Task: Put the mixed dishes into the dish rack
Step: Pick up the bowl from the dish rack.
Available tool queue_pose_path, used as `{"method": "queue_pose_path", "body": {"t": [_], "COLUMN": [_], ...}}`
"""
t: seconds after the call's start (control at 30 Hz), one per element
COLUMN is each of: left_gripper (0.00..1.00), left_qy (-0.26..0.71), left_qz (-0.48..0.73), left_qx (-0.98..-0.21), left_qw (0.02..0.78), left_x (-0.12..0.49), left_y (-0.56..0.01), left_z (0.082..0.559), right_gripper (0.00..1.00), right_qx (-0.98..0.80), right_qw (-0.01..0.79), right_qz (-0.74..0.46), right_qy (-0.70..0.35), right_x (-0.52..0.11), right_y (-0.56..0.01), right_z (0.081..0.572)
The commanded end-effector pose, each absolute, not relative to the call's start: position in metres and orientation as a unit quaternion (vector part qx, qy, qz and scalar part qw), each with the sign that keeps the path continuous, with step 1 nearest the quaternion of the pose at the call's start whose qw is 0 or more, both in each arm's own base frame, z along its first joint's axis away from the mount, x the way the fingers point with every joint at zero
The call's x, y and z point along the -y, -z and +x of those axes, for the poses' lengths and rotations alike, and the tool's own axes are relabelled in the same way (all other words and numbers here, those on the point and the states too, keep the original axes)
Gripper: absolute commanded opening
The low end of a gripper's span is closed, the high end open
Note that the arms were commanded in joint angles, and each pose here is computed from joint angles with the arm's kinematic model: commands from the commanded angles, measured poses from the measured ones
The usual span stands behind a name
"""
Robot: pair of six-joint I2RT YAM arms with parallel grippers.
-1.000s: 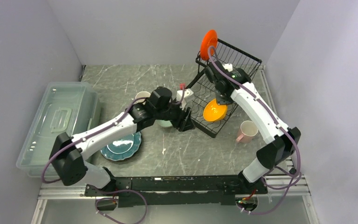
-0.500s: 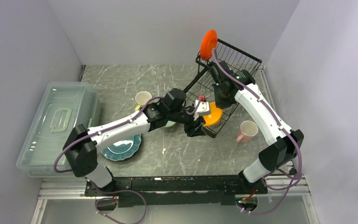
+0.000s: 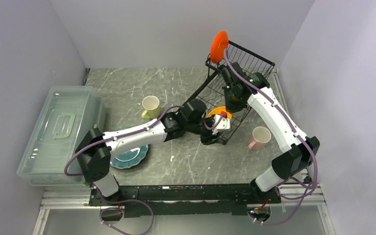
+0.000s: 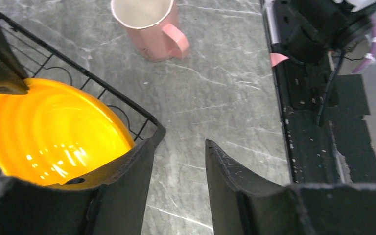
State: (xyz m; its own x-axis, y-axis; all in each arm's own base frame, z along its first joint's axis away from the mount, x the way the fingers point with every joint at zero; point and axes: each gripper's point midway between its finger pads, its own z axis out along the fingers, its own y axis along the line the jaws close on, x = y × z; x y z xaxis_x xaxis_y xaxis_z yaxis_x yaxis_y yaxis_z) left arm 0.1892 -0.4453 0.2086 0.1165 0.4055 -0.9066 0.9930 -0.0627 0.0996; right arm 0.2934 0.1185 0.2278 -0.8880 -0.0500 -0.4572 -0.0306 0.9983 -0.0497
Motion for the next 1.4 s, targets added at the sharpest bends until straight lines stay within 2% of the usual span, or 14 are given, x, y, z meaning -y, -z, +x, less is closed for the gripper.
{"method": "queue_pose_path", "body": {"t": [0.0, 0.23, 0.4, 0.63, 1.13, 1.23, 1.37], "left_gripper": [0.47, 0.46, 0.51, 0.57, 0.57, 0.52, 0.35], "left_qy": [0.325, 0.325, 0.317, 0.282, 0.268, 0.264, 0.257], "left_qz": [0.618, 0.611, 0.607, 0.596, 0.592, 0.591, 0.59], "left_qx": [-0.539, -0.534, -0.528, -0.545, -0.568, -0.57, -0.573], "left_qw": [0.471, 0.487, 0.502, 0.519, 0.505, 0.505, 0.507], "left_x": [0.456, 0.451, 0.443, 0.439, 0.459, 0.46, 0.46], "left_y": [-0.23, -0.248, -0.262, -0.252, -0.211, -0.207, -0.208], "left_z": [0.214, 0.207, 0.204, 0.218, 0.235, 0.238, 0.241], "right_gripper": [0.0, 0.0, 0.0, 0.0, 0.0, 0.0, 0.0], "right_qx": [-0.962, -0.961, -0.961, -0.961, -0.96, -0.96, -0.96], "right_qw": [0.271, 0.275, 0.276, 0.275, 0.281, 0.28, 0.28], "right_qz": [-0.018, -0.019, -0.019, -0.018, -0.016, -0.017, -0.017], "right_qy": [0.001, -0.001, -0.003, -0.009, -0.012, -0.011, -0.013], "right_x": [-0.121, -0.122, -0.122, -0.124, -0.122, -0.122, -0.123], "right_y": [-0.25, -0.252, -0.251, -0.252, -0.259, -0.259, -0.258], "right_z": [0.3, 0.299, 0.301, 0.3, 0.296, 0.296, 0.297]}}
